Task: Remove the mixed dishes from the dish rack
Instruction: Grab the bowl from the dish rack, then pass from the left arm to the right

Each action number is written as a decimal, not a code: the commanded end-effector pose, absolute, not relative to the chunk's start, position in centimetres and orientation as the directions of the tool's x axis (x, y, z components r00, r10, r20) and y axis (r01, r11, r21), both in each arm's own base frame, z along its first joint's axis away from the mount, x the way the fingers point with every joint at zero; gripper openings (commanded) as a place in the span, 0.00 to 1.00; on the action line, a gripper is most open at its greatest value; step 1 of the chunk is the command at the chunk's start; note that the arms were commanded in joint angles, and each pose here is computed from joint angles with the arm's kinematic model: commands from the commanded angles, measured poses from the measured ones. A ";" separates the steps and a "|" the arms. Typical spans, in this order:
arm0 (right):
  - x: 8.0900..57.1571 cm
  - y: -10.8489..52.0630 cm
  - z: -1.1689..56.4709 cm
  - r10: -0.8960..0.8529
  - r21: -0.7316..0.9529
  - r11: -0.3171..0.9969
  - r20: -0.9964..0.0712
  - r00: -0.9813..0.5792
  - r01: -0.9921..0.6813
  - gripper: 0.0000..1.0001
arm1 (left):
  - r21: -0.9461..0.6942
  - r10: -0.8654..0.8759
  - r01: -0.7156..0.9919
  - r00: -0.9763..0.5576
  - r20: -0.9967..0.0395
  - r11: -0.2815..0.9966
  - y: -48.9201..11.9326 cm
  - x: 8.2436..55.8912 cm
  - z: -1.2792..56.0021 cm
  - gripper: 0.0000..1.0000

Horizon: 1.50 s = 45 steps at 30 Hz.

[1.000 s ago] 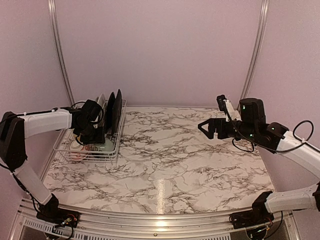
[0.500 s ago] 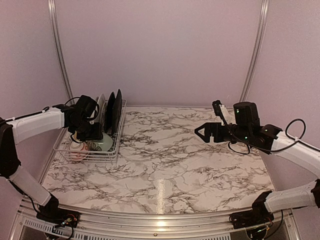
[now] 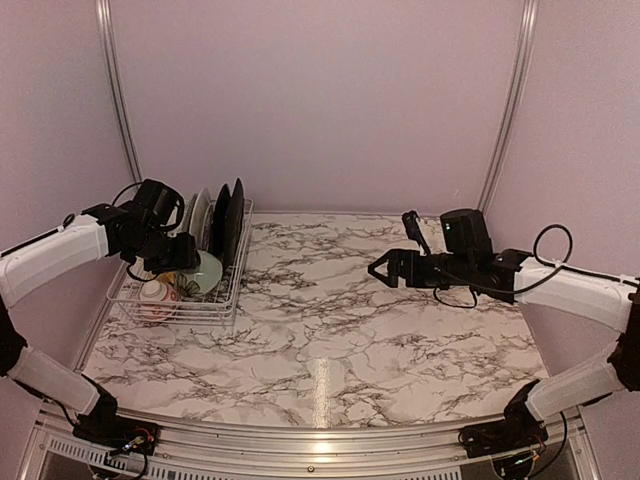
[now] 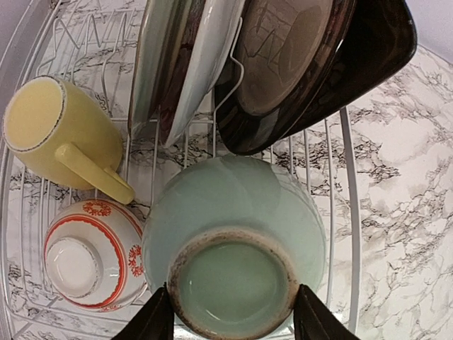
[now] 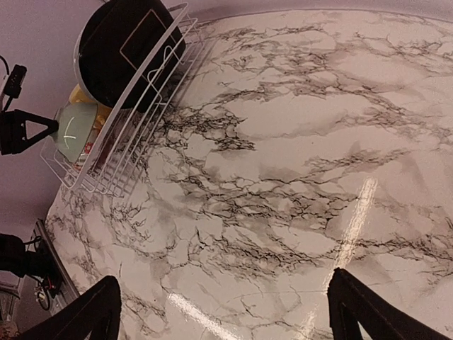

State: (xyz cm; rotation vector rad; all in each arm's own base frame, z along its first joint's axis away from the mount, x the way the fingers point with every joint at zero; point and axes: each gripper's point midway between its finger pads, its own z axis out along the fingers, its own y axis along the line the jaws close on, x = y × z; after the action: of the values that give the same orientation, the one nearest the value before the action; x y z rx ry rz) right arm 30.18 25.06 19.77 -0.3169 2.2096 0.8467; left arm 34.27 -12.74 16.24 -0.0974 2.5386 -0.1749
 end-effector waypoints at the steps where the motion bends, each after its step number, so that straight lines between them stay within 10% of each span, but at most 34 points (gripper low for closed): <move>1: 31.1 29.0 21.8 0.083 0.579 0.643 -0.703 -0.706 -0.501 0.98 | -0.219 -0.149 -0.011 -0.767 -0.624 0.976 -13.2 34.2 19.7 0.36; 21: 31.1 51.1 28.6 0.128 0.796 0.046 -0.604 -0.787 -0.603 0.96 | -0.621 -0.341 0.285 -0.635 -0.693 0.731 -18.6 31.1 27.6 0.39; 33: 30.4 54.0 28.0 0.160 0.838 -0.041 -0.532 -0.832 -0.544 0.90 | -0.678 -0.397 0.353 -0.603 -0.692 0.645 -19.6 30.8 28.2 0.37; 41: 29.0 54.0 29.3 0.141 0.855 -0.194 -0.460 -0.876 -0.480 0.50 | -0.698 -0.424 0.355 -0.597 -0.681 0.622 -19.7 31.0 27.3 0.37; 45: 28.7 54.0 30.4 0.155 0.853 -0.256 -0.427 -0.891 -0.454 0.47 | -0.723 -0.447 0.346 -0.605 -0.659 0.597 -20.0 31.1 26.7 0.37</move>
State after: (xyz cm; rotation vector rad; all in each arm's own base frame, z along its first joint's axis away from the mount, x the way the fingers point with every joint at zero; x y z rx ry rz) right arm 30.11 53.90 27.14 -0.3483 1.7700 2.0508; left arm 30.84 -19.27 23.19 -0.1112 2.0761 -1.0233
